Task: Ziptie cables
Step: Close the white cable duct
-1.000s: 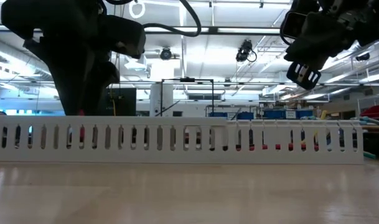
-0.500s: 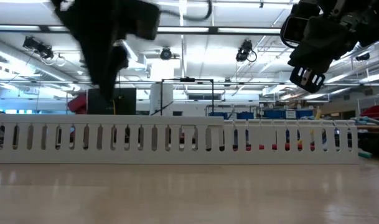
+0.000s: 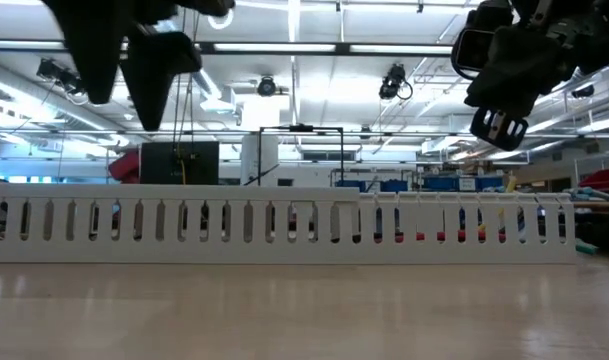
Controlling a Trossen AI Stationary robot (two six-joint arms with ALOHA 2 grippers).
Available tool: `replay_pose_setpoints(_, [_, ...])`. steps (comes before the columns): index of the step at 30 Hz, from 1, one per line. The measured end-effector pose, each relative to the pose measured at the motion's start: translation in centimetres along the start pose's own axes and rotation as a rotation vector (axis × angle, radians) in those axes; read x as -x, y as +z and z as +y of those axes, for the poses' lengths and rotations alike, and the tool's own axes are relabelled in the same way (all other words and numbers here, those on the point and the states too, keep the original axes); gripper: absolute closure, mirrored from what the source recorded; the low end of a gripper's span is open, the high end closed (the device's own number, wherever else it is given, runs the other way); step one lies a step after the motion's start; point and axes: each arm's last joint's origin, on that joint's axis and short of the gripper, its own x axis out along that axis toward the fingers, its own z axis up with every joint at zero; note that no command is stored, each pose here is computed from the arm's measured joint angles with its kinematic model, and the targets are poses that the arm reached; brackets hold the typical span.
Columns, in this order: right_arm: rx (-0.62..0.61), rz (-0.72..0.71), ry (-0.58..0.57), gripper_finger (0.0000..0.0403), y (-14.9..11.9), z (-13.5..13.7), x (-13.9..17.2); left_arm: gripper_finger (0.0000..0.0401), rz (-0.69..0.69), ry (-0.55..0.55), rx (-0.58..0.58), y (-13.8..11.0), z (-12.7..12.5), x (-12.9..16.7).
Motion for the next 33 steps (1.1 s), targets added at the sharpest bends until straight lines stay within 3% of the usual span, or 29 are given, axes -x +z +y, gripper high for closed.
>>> replay_pose_setpoints(3, [-0.006, 0.0, -0.006, 0.0362, -0.3, 0.3, -0.2, 0.0082, -0.009, 0.06, -0.048, -0.7, -1.1, 0.1])
replay_pose_setpoints(8, [-0.024, 0.027, -0.006, 0.0362, 0.0, 1.3, -1.5, 0.0082, 0.013, 0.131, -0.006, -1.8, -1.9, 0.2])
replay_pose_setpoints(13, [0.05, 0.049, 0.002, 0.0362, 3.3, 3.8, -5.1, 0.0082, 0.004, 0.142, -0.039, -3.0, -3.0, 0.5])
replay_pose_setpoints(16, [0.102, 0.085, -0.018, 0.0362, 5.3, 5.4, -8.2, 0.0082, -0.01, 0.157, -0.024, -5.0, -2.7, 1.1])
replay_pose_setpoints(23, [0.169, 0.201, -0.063, 0.0362, 7.7, 7.8, -13.8, 0.0082, -0.2, -0.003, 0.096, -9.0, -1.6, 2.0])
replay_pose_setpoints(30, [0.096, 0.305, -0.149, 0.0362, 7.3, 7.3, -14.5, 0.0078, -0.203, -0.072, 0.108, -10.3, -1.5, -0.4])
replay_pose_setpoints(33, [0.068, 0.326, -0.171, 0.0362, 7.0, 7.3, -14.4, 0.0073, -0.188, -0.04, 0.104, -10.5, -1.4, -1.2])
